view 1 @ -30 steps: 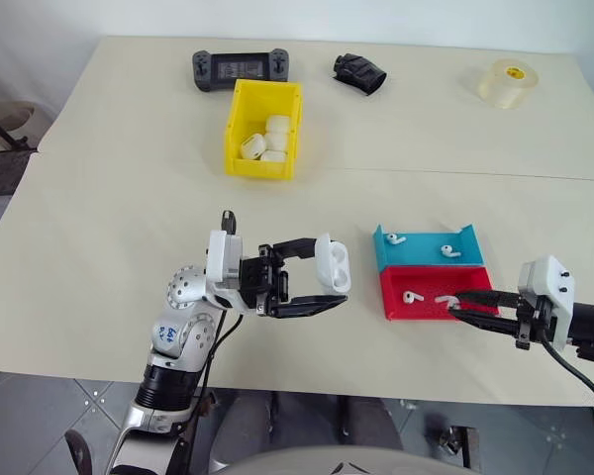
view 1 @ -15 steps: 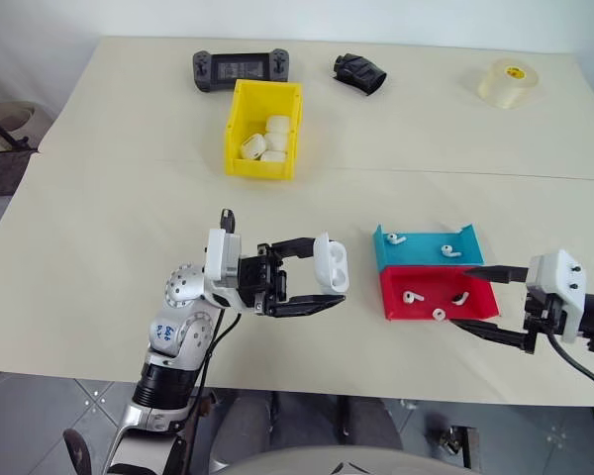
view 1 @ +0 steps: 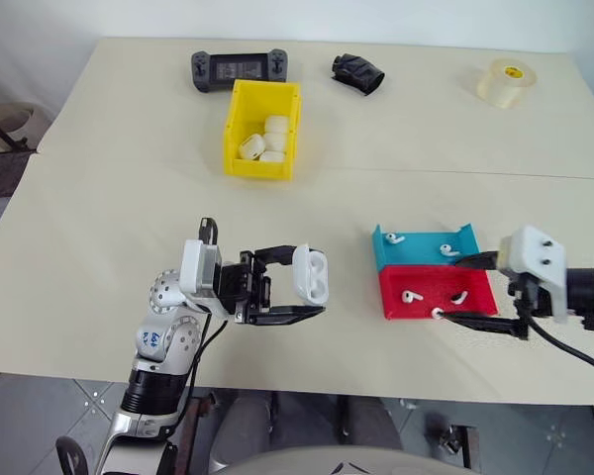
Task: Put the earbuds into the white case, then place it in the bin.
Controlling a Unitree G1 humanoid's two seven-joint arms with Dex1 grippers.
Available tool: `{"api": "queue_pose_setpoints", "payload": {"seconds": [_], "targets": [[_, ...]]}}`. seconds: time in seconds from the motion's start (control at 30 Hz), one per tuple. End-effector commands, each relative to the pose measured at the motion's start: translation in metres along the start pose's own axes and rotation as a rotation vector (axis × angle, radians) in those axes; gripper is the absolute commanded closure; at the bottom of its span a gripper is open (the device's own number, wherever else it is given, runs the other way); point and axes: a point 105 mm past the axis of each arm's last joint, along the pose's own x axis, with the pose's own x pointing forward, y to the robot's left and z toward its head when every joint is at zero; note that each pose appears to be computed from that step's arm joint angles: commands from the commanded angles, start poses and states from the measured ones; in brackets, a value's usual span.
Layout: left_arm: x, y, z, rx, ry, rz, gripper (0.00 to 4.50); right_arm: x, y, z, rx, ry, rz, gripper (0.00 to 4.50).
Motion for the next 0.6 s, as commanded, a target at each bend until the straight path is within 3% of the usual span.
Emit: {"api": "queue_pose_setpoints", "payload": {"seconds": [0.03, 0.27, 0.6], "targets": [[0.005, -0.003, 0.004, 0.026, -0.028, -0.002, 1.70, 0.010, 0.005, 0.007, 0.008, 0.063, 0.010, 0.02], [0.011, -0.001, 0.004, 0.035, -0.040, 0.007, 1.70, 0.022, 0.004, 0.003, -0.068, 0.192, -0.016, 0.02], [0.012, 0.001, 0.005, 0.039, -0.038, 0.013, 1.70, 0.038, 0.008, 0.001, -0.117, 0.226, -0.029, 0.02]]}}
